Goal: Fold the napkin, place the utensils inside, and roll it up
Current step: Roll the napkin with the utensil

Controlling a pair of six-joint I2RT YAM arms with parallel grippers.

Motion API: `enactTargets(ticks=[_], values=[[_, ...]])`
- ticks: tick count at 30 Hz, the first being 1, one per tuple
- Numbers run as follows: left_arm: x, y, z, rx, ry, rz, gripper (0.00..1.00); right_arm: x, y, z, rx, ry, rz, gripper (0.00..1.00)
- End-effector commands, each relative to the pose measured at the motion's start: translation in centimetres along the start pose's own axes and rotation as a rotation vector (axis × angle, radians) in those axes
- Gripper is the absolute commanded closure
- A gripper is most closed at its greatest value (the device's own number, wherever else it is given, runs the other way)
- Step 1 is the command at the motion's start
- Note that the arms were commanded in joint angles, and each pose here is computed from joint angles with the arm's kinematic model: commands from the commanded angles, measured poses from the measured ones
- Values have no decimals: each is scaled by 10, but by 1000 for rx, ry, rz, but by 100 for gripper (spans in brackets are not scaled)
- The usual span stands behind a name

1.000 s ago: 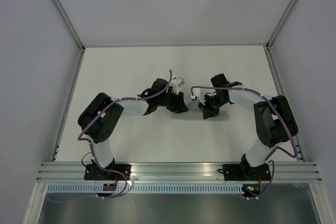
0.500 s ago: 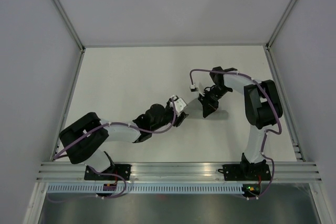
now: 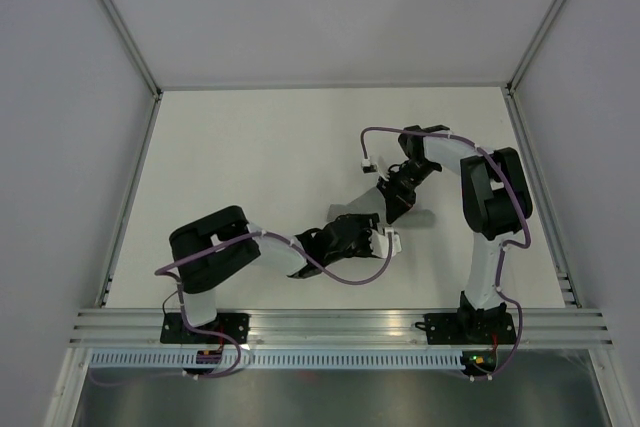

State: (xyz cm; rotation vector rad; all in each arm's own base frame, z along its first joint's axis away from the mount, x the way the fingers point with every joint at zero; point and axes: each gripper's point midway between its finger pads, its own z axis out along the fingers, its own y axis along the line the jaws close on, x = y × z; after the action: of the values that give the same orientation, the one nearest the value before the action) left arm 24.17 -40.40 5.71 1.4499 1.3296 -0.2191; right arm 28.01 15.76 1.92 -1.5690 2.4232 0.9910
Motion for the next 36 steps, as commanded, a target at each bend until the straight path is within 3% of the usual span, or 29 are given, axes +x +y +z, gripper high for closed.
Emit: enactTargets(ticks=[1,9,12,13,15,16,17,20,23,24,29,36], values=[[5,0,16,12,28,154,35,39,-24,27,23,141,-4,99],[26,0,35,13,109,120,36,40,-21,27,18,134,-3,100],[27,-5,37,55,129,110,42,39,-21,27,18,133,-2,99],[28,-8,37,78,139,99,45,39,-22,26,19,132,-1,100],[34,-14,37,136,185,54,61,38,-21,26,20,129,3,99],[37,-16,37,157,203,15,75,36,-21,24,28,122,-2,99],[41,-22,35,201,247,-3,79,35,-21,23,31,116,-1,98],[46,-39,30,275,279,-69,95,29,-20,19,50,97,-1,88],[48,-58,23,358,279,-142,98,19,-18,10,81,52,3,60],[48,-60,22,374,280,-160,98,15,-18,5,94,27,5,56],[50,-77,11,486,287,-286,98,-16,-21,-40,244,-149,21,41],[48,-93,-4,644,316,-425,98,-41,-30,-135,548,-445,60,33]])
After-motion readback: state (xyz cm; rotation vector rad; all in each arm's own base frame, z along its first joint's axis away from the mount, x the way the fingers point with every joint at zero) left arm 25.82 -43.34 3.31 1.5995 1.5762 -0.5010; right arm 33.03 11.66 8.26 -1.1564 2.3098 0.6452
